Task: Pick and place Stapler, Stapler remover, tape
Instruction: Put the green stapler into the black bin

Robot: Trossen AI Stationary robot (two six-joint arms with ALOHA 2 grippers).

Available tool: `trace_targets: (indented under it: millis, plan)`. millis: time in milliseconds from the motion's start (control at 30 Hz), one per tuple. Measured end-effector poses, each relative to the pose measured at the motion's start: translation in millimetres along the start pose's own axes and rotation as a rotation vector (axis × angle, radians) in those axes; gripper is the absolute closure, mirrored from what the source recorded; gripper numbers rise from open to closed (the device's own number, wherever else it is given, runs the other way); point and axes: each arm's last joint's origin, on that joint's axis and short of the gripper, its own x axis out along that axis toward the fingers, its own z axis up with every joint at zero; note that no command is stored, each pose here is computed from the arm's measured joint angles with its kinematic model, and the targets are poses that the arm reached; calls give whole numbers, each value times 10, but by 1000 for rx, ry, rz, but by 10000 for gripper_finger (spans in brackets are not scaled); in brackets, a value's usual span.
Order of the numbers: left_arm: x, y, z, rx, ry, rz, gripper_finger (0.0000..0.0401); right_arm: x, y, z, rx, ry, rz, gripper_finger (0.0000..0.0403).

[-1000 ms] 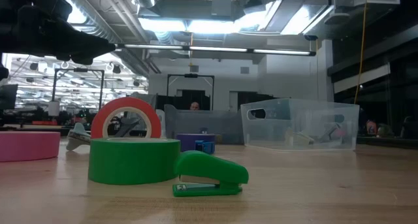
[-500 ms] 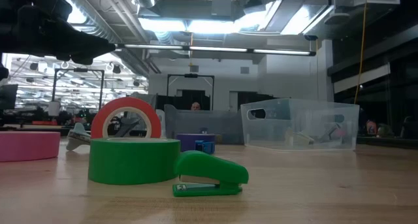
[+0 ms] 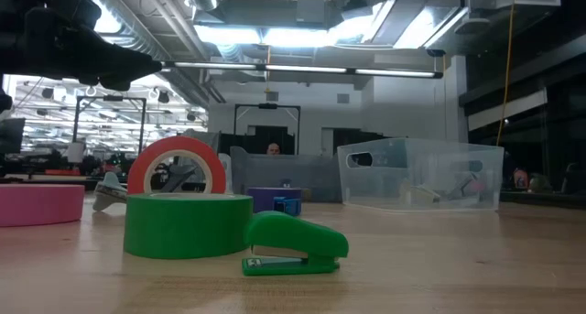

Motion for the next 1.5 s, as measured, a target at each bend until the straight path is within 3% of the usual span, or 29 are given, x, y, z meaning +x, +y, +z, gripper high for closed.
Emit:
trace_targets:
  millis: [467,1133,1300,1500]
  plan:
    - [0,0,-1,0,0,0,232,-146,-111,182,-16,-160,-23,393]
    - [0,0,0,0,0,0,232,-523,-188,614,-123,-516,76,390]
    - [0,0,-1,0,0,0,232,-671,-143,711,-165,-626,39,398]
    - [0,0,-1,0,0,0,232,-866,-38,786,-212,-683,-2,382]
